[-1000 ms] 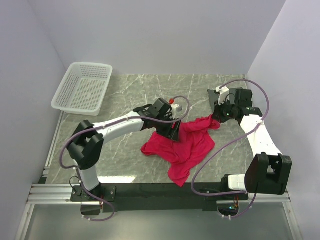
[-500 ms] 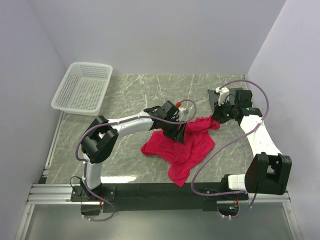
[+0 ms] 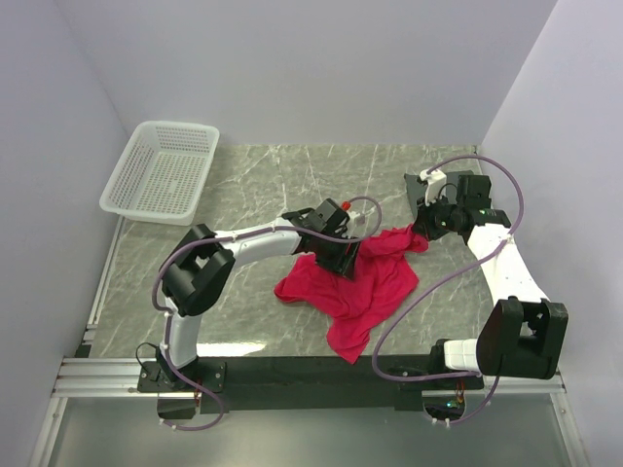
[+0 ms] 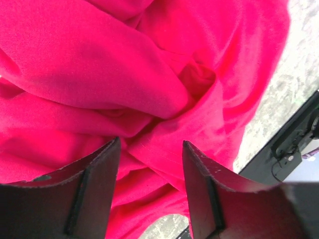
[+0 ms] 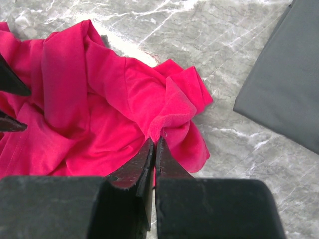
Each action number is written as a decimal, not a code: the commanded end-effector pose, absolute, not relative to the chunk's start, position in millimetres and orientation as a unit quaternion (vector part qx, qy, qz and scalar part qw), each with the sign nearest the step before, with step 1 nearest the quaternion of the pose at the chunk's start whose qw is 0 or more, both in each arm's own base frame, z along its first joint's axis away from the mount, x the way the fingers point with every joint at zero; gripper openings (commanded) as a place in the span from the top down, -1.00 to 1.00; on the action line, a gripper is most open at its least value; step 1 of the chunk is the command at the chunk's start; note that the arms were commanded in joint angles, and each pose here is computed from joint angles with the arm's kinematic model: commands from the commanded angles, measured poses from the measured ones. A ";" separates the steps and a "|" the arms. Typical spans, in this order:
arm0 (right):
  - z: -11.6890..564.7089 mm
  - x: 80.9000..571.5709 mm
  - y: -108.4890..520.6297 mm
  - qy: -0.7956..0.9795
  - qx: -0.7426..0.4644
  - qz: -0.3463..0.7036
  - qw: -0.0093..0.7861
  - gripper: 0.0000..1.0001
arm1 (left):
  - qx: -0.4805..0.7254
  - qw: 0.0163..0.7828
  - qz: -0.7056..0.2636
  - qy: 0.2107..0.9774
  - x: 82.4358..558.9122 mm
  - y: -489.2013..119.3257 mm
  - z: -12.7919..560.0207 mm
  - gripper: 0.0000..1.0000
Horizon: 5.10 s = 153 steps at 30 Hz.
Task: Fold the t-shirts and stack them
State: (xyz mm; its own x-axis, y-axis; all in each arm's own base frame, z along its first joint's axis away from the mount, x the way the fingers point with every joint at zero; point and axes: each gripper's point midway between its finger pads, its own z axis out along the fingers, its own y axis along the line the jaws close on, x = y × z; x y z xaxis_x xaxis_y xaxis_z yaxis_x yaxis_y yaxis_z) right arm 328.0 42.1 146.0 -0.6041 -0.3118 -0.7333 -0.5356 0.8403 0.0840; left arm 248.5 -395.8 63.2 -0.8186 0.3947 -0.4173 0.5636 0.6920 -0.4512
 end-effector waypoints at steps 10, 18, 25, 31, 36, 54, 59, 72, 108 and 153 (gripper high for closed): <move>149.1 328.2 42.6 0.880 -0.242 0.154 0.379 1.00 | 0.272 0.125 -0.283 0.911 240.4 -396.9 44.0 0.05; 149.1 328.1 41.5 0.880 -0.243 0.151 0.379 1.00 | 0.273 0.127 -0.291 0.908 240.0 -398.0 49.1 0.72; 155.9 329.7 39.7 0.878 -0.248 0.144 0.383 1.00 | 0.275 0.145 -0.290 0.905 239.6 -391.0 70.6 0.99; 173.3 335.8 37.5 0.869 -0.262 0.131 0.398 1.00 | 0.246 0.205 -0.280 0.905 255.2 -363.1 117.9 0.99; 177.3 341.4 36.6 0.867 -0.270 0.129 0.398 1.00 | 0.202 0.269 -0.267 0.903 272.0 -318.2 165.0 0.99; 289.7 371.0 42.2 0.806 -0.312 0.107 0.491 1.00 | -0.031 0.584 -0.009 0.811 341.9 -69.1 364.6 0.99; 324.5 375.2 42.7 0.789 -0.310 0.098 0.521 1.00 | -0.083 0.644 0.024 0.760 334.6 -37.1 413.4 0.99; 538.7 351.9 25.8 0.647 -0.265 0.026 0.715 1.00 | -0.155 0.796 0.005 0.585 273.9 4.0 553.2 0.99; 603.9 291.2 28.7 0.571 -0.260 0.013 0.779 1.00 | -0.089 0.836 -0.111 0.530 252.3 -31.8 591.0 0.99; 426.4 358.8 31.2 0.688 -0.286 0.122 0.655 1.00 | -0.088 0.734 -0.111 0.665 329.1 -65.7 427.1 0.99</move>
State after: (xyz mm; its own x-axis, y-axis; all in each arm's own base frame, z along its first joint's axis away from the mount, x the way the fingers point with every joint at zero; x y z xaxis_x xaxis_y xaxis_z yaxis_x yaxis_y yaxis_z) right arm 329.2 27.2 500.4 0.1380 -0.2128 -0.9673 -0.4686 0.8464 -0.2530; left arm 291.2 -51.6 485.4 0.2100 -0.2866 -0.9347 0.0713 0.9580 -0.2777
